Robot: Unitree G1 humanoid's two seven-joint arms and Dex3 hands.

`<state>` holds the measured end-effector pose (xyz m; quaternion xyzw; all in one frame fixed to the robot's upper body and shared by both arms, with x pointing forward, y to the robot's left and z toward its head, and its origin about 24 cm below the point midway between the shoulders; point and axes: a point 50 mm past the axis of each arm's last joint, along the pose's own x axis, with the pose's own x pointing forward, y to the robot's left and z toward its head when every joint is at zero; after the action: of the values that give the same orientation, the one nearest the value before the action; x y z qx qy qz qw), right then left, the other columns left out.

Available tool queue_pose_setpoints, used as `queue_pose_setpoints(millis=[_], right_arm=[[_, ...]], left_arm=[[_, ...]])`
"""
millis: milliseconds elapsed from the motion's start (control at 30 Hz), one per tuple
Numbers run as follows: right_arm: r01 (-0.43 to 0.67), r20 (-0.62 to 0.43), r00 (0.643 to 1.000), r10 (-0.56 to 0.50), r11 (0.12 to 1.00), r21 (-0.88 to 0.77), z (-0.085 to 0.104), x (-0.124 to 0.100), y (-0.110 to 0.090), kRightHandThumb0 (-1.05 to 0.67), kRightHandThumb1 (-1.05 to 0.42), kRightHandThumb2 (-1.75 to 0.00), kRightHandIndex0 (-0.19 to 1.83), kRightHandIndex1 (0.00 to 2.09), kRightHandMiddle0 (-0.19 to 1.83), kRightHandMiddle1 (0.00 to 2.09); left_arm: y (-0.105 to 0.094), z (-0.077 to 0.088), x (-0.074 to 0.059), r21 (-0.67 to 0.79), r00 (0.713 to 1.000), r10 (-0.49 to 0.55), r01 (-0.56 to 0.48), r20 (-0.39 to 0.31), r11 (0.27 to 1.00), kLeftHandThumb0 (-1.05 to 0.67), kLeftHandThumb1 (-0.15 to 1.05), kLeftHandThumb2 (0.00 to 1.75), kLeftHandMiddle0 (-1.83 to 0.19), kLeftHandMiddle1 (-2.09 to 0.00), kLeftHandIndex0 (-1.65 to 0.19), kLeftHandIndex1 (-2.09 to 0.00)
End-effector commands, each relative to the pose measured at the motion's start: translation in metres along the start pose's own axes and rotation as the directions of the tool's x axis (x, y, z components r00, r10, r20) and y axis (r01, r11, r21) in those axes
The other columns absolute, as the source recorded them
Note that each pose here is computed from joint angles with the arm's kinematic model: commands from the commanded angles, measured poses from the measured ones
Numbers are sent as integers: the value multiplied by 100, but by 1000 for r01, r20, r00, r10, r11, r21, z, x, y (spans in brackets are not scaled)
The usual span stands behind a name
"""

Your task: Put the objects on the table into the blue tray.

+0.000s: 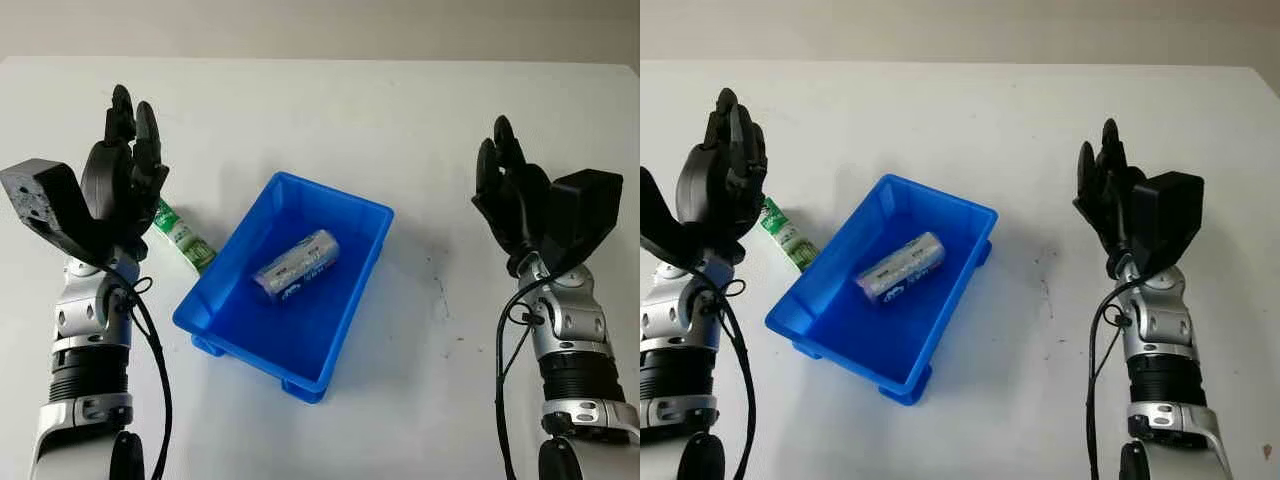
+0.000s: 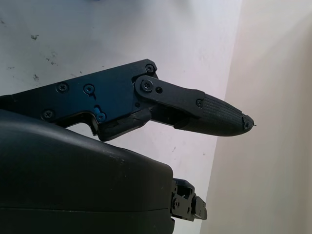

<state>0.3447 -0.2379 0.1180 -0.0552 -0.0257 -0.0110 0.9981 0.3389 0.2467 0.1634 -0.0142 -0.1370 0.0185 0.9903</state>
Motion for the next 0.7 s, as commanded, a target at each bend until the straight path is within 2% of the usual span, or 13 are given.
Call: queue_pose_setpoints(millis=[0,33,67,100,133,167,200,267,300,400,533,600,667], right_arm=[[-12,24,1000,12,1000,-14,4,1,0,-77,-105,-71,-19,0,-19,0],[-15,27,1000,15,1000,-19,5,1,0,-78,-105,-71,-19,0,-19,0],[-18,31,999,19,1000,-16,6,1,0,-78,-105,-71,-19,0,-19,0],[-21,33,999,21,1000,-14,7,2,0,-79,-105,-70,-19,0,-19,0],[-22,34,999,23,1000,-11,8,2,0,-79,-105,-70,-19,0,-19,0],[-27,37,999,28,1000,-6,8,2,-1,-79,-105,-70,-19,0,-19,0],[-33,36,999,33,999,-5,9,2,-1,-79,-105,-70,-19,0,-19,0],[-40,35,999,40,999,-1,9,3,-1,-79,-105,-69,-19,0,-19,0],[-40,32,999,40,999,1,9,3,-1,-79,-105,-69,-19,0,-19,0],[-38,23,999,38,999,2,8,3,-1,-79,-105,-69,-19,0,-19,0],[-49,19,999,49,999,-6,7,3,0,-78,-105,-70,-19,0,-19,0],[-47,15,999,47,999,-10,7,3,-1,-78,-105,-70,-19,0,-19,0],[-43,13,999,43,999,-9,7,3,-1,-77,-105,-70,-19,0,-19,0]], left_arm=[[18,41,1,204,990,-45,17,134,979,-56,104,43,-4,-10,0,-10],[22,55,1,292,983,-76,24,168,956,-52,104,27,-16,-10,-9,-13],[25,70,2,368,975,-110,32,193,929,-49,104,19,-23,-10,-13,-14],[27,85,3,469,966,-162,50,201,882,-45,99,10,-27,-10,-18,-16],[28,99,4,600,959,-213,59,188,798,-42,97,7,-28,-9,-21,-17],[28,116,5,761,960,-249,67,127,645,-41,93,5,-31,-10,-27,-20],[28,127,6,858,964,-260,87,56,507,-37,87,4,-39,-10,-34,-21],[27,136,7,935,968,-250,119,-34,333,-30,81,5,-44,-7,-42,-19],[27,134,7,965,959,-271,145,-83,217,-28,79,5,-46,-7,-43,-17],[29,123,8,979,934,-300,202,-194,-4,-26,78,5,-52,-8,-44,-15],[33,101,8,945,893,-316,281,-321,-166,-32,80,6,-41,-2,-38,-9],[33,85,7,909,864,-335,275,-377,-314,-37,81,6,-31,-1,-33,-6],[32,71,5,880,836,-357,272,-416,-388,-41,79,5,-27,-2,-31,-5]])
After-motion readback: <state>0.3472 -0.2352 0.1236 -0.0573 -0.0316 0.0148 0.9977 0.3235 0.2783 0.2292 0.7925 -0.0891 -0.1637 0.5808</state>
